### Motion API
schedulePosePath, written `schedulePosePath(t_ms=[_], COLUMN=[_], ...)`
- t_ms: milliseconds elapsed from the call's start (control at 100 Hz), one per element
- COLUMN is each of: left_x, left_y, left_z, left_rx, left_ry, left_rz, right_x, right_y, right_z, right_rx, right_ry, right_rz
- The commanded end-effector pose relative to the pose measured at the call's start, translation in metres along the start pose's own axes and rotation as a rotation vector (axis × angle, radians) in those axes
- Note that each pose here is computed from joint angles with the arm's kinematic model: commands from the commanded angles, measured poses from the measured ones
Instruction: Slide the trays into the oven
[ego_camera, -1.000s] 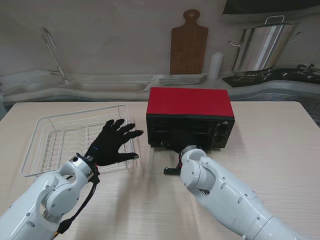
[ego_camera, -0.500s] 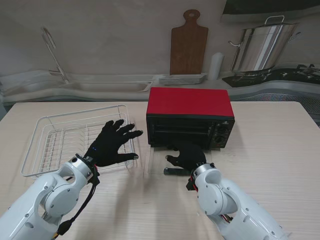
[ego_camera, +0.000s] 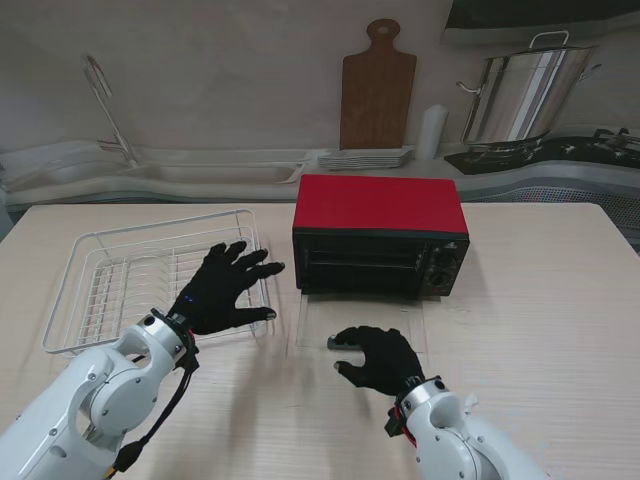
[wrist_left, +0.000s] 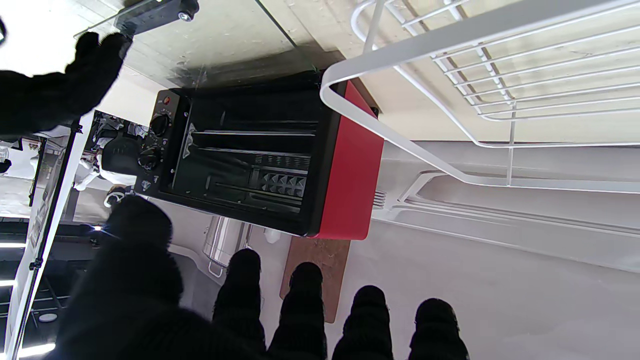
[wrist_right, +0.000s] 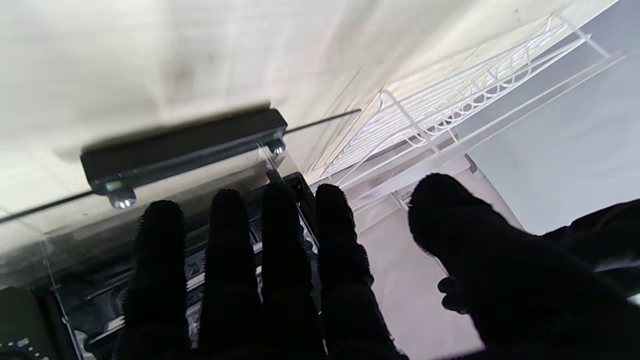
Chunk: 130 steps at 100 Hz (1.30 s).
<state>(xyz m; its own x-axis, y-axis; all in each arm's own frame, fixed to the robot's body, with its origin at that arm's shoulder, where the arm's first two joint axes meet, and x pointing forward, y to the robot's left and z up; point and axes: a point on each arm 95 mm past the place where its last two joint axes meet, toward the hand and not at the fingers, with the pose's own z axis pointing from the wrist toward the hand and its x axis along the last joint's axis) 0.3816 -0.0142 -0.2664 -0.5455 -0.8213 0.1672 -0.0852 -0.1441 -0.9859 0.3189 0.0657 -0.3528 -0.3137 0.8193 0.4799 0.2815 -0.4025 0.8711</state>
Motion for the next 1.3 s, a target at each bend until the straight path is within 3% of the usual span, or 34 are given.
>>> schedulePosePath(t_ms=[0, 290, 550, 840, 1290], left_x=[0.004, 0.007, 0.008, 0.009, 0.010], left_y=[0.001, 0.003, 0.003, 0.002, 0.003], left_z=[-0.002, -0.001, 0.001, 0.001, -0.001], left_rx=[-0.018, -0.033, -0.022, -0.016, -0.016], left_ry=[0.001, 0.006, 0.015, 0.021, 0.019], left_rz=[-0.004, 0.001, -0.006, -0.003, 0.002], right_x=[0.000, -0.005, -0.010, -0.013, -0.009], right_y=[-0.015, -0.037, -0.048, -0.054, -0.038], right_z=[-0.010, -0.026, -0.022, -0.015, -0.023], right_rx=[0.040, 0.079, 0.133, 0.159, 0.057], right_ry=[0.002, 0.010, -0.002, -0.032, -0.015], right_rz=[0.004, -0.033, -0.098, -0.107, -0.100])
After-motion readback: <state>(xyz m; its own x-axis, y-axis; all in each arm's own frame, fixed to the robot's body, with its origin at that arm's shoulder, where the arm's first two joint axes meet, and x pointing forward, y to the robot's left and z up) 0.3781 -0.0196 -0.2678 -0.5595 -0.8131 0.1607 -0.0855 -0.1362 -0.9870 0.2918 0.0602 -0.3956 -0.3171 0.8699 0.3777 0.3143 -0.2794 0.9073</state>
